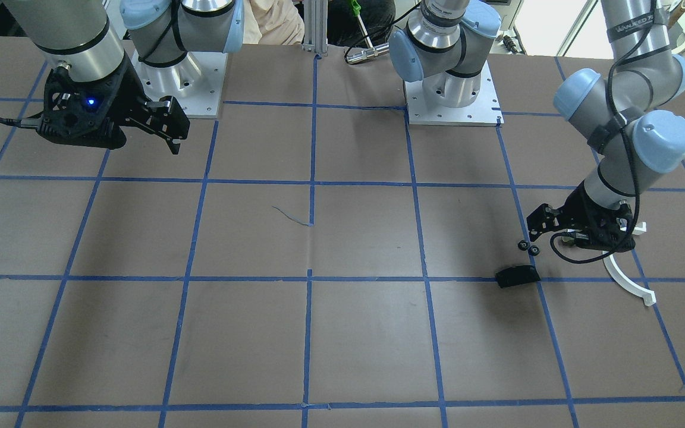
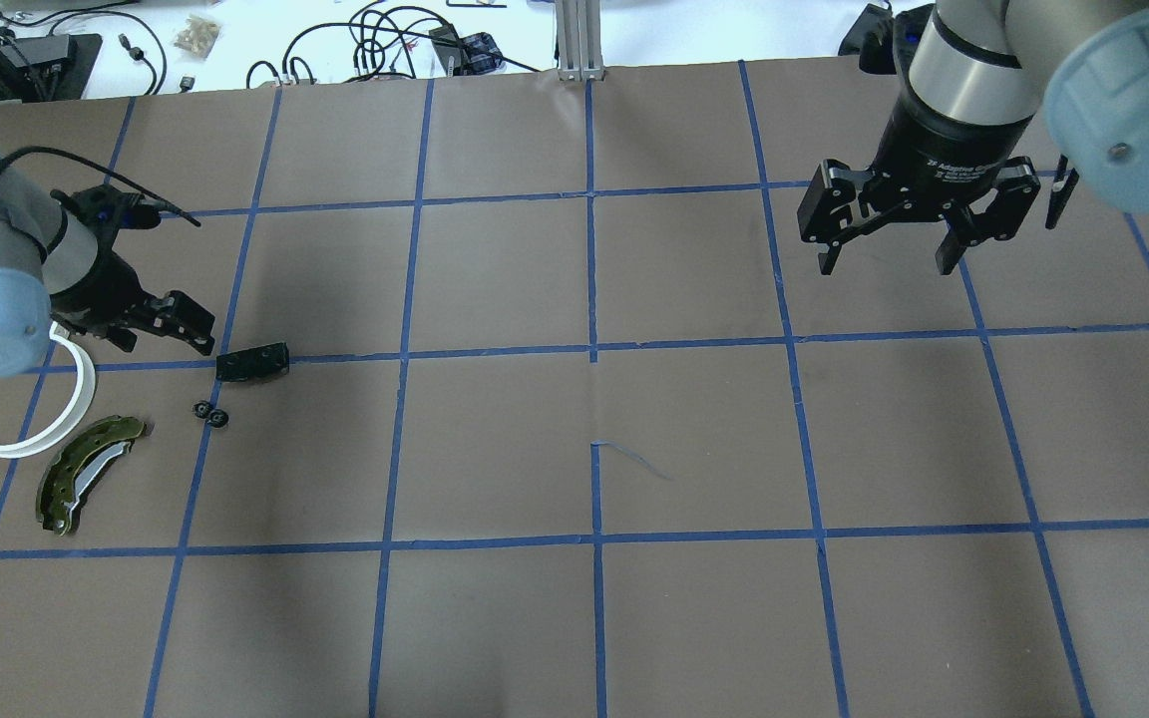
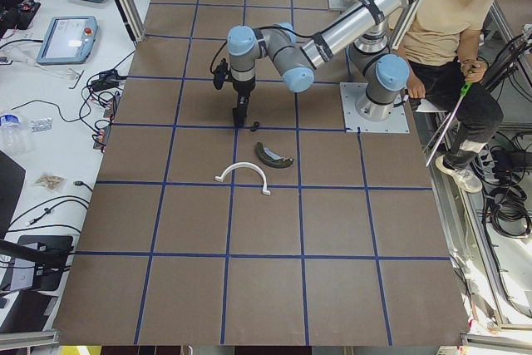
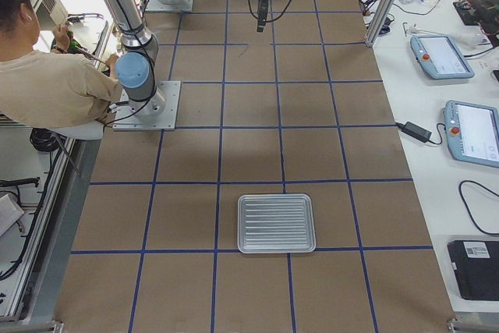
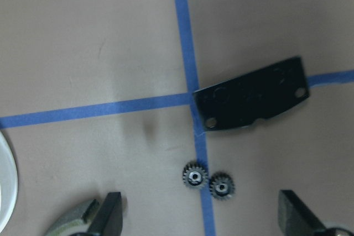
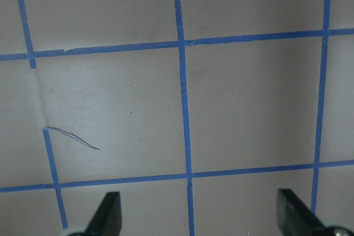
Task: Place bearing gear from tray to pile
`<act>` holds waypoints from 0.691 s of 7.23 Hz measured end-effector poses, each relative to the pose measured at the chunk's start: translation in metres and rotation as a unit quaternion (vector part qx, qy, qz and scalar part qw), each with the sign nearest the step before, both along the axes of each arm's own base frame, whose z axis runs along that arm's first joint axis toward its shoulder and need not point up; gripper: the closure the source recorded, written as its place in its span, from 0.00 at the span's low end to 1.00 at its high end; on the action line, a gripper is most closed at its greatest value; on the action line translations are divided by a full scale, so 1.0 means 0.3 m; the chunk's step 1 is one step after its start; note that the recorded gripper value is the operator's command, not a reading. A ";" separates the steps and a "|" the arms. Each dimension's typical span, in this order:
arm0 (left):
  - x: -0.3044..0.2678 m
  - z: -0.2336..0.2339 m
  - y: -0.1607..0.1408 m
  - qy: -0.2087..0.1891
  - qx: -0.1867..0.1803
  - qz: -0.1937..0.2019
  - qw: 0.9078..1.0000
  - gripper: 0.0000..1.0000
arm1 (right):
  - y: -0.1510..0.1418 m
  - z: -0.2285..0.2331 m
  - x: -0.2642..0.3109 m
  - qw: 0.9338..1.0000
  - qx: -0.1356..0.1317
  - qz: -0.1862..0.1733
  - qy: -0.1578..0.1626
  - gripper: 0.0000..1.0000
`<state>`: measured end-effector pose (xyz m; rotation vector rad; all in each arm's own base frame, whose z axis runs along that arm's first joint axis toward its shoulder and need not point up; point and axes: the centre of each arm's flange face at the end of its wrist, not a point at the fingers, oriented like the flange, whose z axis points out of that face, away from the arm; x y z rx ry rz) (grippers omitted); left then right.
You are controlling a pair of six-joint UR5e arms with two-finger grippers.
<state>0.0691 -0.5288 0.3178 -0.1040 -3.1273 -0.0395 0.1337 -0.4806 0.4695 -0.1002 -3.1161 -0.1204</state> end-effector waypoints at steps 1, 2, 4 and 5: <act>-0.137 0.187 -0.040 0.002 0.009 0.015 1.000 0.00 | -0.001 0.001 -0.004 1.000 0.000 -0.002 0.000 0.00; -0.314 0.345 -0.053 -0.001 0.009 0.028 1.000 0.00 | -0.002 0.001 -0.011 1.000 0.000 -0.004 0.001 0.00; -0.633 0.495 -0.019 -0.005 0.001 0.041 0.999 0.00 | -0.003 0.002 -0.016 1.000 -0.001 -0.005 0.001 0.00; -0.708 0.526 0.012 -0.003 -0.004 0.036 0.999 0.00 | -0.003 0.002 -0.017 1.000 -0.001 -0.005 0.002 0.00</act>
